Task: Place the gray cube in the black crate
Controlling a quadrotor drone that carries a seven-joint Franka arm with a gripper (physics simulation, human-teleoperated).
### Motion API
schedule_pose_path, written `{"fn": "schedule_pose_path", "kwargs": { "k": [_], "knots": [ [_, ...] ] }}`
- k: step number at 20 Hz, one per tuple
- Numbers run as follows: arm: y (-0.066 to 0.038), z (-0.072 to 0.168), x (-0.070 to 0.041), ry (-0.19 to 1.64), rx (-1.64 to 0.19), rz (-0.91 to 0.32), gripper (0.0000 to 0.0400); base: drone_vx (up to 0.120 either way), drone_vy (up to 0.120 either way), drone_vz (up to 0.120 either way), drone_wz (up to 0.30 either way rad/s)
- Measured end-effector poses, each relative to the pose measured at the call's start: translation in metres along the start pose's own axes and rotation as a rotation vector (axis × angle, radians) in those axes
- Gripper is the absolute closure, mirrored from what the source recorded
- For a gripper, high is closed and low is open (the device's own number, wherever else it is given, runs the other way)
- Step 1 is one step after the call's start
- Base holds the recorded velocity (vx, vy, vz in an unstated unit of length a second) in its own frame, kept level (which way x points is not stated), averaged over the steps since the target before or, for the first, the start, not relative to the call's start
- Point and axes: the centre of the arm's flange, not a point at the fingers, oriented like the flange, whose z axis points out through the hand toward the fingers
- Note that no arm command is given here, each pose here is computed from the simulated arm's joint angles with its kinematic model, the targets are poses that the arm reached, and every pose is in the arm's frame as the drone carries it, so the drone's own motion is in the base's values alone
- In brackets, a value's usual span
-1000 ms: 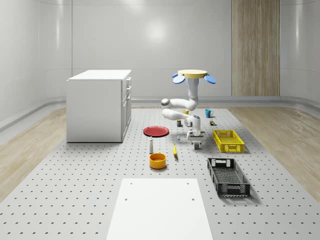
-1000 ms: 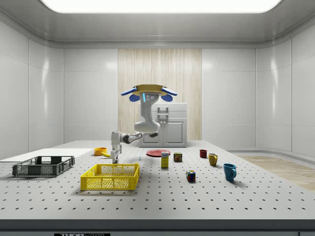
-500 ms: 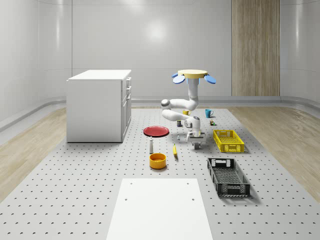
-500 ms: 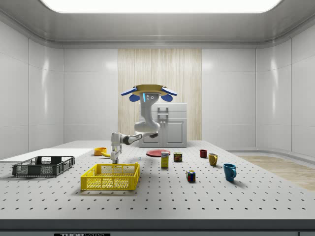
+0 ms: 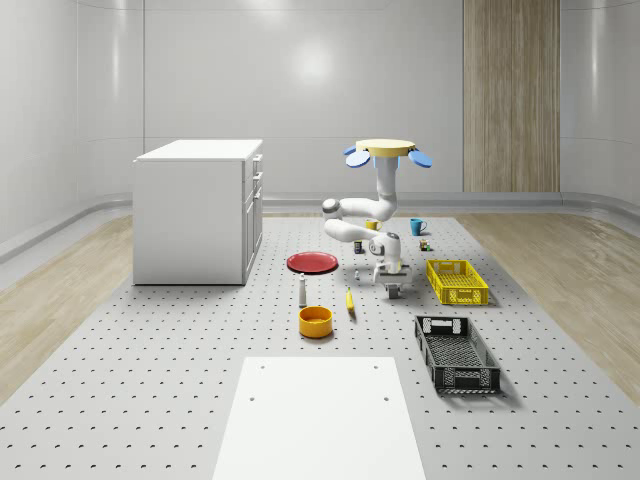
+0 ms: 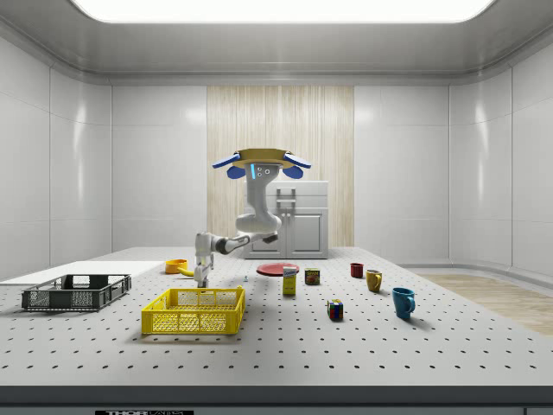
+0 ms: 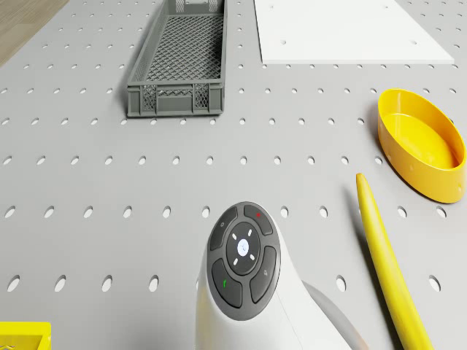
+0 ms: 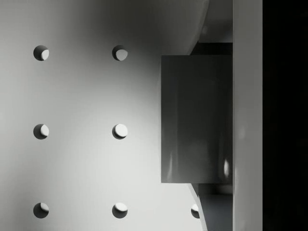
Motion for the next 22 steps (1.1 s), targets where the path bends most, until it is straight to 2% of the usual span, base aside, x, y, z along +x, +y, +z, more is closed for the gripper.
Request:
{"fn": "schedule_pose_path", "kwargs": {
  "k": [2,5,11,19,22],
  "knots": [
    [0.0,-0.007,0.0,0.0,0.0,0.0,0.0148,0.0,0.0,0.0,0.0],
    [0.0,-0.02,0.0,0.0,0.0,0.0,0.0149,0.013,0.013,0.107,0.0],
    [0.0,-0.037,0.0,0.0,0.0,0.0,0.015,0.12,0.12,0.12,0.0],
    [0.0,-0.043,0.0,0.0,0.0,0.0,0.015,0.12,0.12,0.12,0.0],
    [0.0,-0.044,0.0,0.0,0.0,0.0,0.015,0.12,0.12,0.013,0.0]
  ]
}}
